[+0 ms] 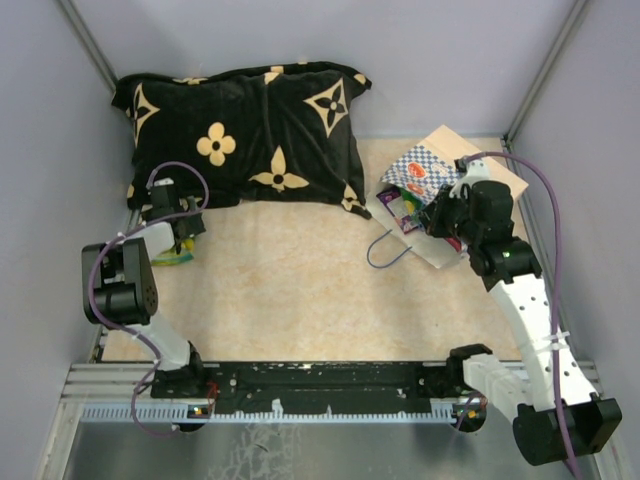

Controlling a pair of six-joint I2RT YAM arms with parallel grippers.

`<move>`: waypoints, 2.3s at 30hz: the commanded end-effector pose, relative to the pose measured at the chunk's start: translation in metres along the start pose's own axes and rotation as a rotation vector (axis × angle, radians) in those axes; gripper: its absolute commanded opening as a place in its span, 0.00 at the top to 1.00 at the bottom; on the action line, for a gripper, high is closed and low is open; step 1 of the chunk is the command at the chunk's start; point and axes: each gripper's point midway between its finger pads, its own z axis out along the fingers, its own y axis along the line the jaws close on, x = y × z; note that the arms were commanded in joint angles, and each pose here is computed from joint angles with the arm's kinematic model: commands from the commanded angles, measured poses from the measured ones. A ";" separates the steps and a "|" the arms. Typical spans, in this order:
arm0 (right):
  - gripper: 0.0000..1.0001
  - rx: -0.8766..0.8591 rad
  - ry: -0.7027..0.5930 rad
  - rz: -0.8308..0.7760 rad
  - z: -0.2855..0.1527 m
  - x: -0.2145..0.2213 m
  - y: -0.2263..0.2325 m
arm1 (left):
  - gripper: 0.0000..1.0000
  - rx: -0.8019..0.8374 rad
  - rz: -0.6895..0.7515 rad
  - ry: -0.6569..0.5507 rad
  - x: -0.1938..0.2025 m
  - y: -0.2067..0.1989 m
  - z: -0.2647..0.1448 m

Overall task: Take the snacks out of the paper bag
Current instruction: Place the snack at the center of the board, then take out the snack from the paper bag.

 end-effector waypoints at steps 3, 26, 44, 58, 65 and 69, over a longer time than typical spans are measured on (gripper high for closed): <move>1.00 -0.055 -0.011 0.002 0.007 -0.003 0.011 | 0.04 -0.024 0.029 -0.036 -0.004 0.023 -0.003; 1.00 -0.022 -0.078 -0.032 0.012 -0.033 0.016 | 0.00 0.860 -0.400 -0.240 -0.045 -0.178 -0.253; 1.00 0.020 -0.113 -0.038 -0.006 -0.048 0.016 | 0.00 1.598 -0.643 0.260 0.062 -0.364 -0.331; 1.00 0.030 -0.116 -0.045 -0.018 -0.044 0.015 | 0.10 1.375 -0.708 0.333 0.093 -0.496 -0.284; 1.00 0.055 -0.119 -0.057 -0.021 -0.045 0.010 | 0.20 1.304 -0.689 0.344 0.107 -0.537 -0.261; 1.00 0.049 -0.124 -0.059 -0.022 -0.046 0.012 | 0.25 1.251 -0.662 0.348 0.124 -0.553 -0.250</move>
